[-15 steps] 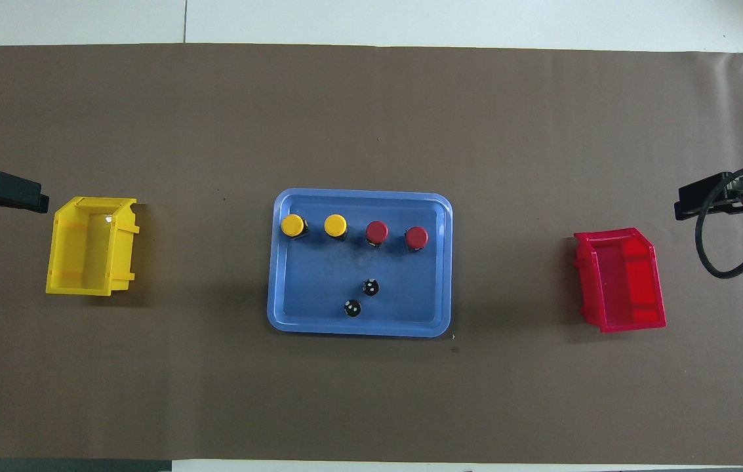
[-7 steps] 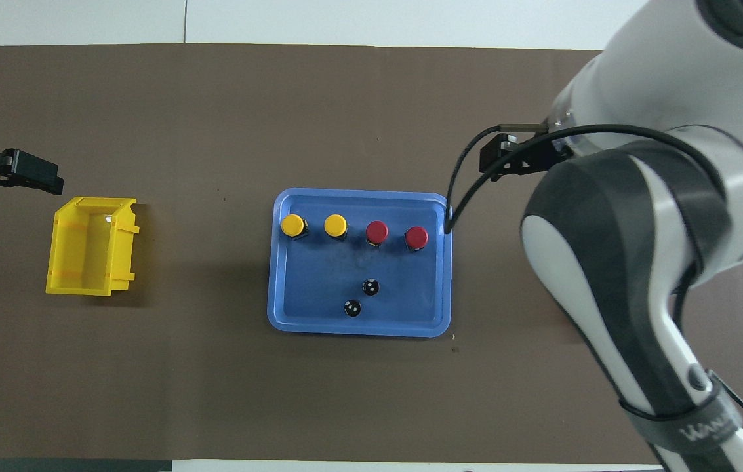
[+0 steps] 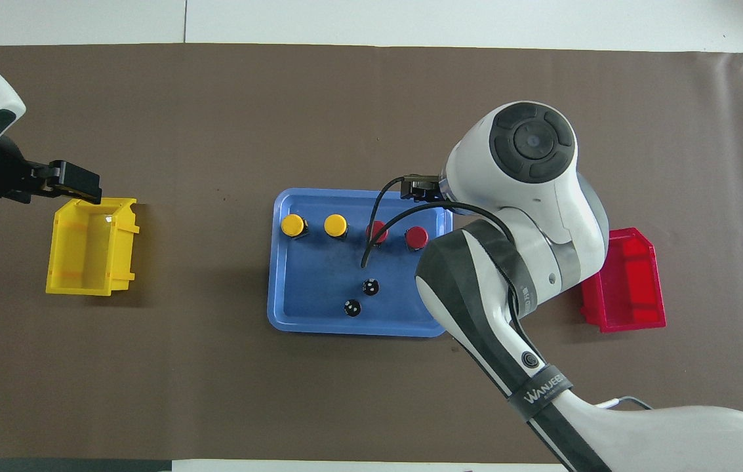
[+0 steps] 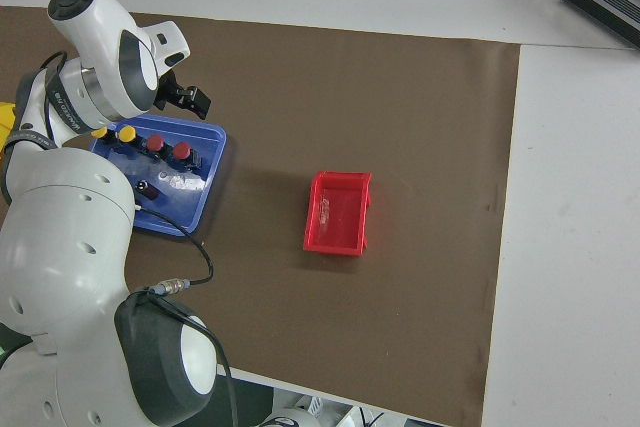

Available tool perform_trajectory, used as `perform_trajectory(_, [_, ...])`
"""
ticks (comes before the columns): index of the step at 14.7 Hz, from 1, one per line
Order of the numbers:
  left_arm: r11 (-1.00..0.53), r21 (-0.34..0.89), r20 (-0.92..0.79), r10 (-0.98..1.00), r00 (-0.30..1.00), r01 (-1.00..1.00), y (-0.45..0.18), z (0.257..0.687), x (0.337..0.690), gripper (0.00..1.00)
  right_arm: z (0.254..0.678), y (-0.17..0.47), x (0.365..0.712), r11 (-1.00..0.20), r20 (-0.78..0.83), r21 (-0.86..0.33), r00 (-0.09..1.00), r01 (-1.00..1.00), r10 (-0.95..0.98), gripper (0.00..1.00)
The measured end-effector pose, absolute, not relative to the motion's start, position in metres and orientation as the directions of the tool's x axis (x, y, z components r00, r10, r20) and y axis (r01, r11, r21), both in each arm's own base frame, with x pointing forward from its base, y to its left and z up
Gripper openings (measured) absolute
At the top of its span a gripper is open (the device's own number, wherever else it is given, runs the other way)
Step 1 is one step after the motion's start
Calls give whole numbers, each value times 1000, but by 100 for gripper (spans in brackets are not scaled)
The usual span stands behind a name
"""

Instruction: Sort red and yellow buttons by color

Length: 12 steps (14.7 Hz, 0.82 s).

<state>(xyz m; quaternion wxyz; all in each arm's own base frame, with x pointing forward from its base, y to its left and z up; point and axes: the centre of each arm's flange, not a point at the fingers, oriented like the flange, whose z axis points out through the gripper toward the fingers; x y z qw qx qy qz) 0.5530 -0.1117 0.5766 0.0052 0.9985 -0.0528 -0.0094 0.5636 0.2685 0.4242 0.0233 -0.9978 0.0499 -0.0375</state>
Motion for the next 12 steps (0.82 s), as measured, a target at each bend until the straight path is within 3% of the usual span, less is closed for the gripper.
perform_trajectory(4, [-996, 20, 10, -89, 996, -89, -197, 553, 544, 100, 392, 275, 549, -991, 85, -64, 989, -119, -125, 100])
perform_trajectory(12, [-1000, 24, 16, -1, 1000, -2, -305, 447, 556, 100, 352, 305, 538, -994, 69, -59, 993, -93, -97, 93])
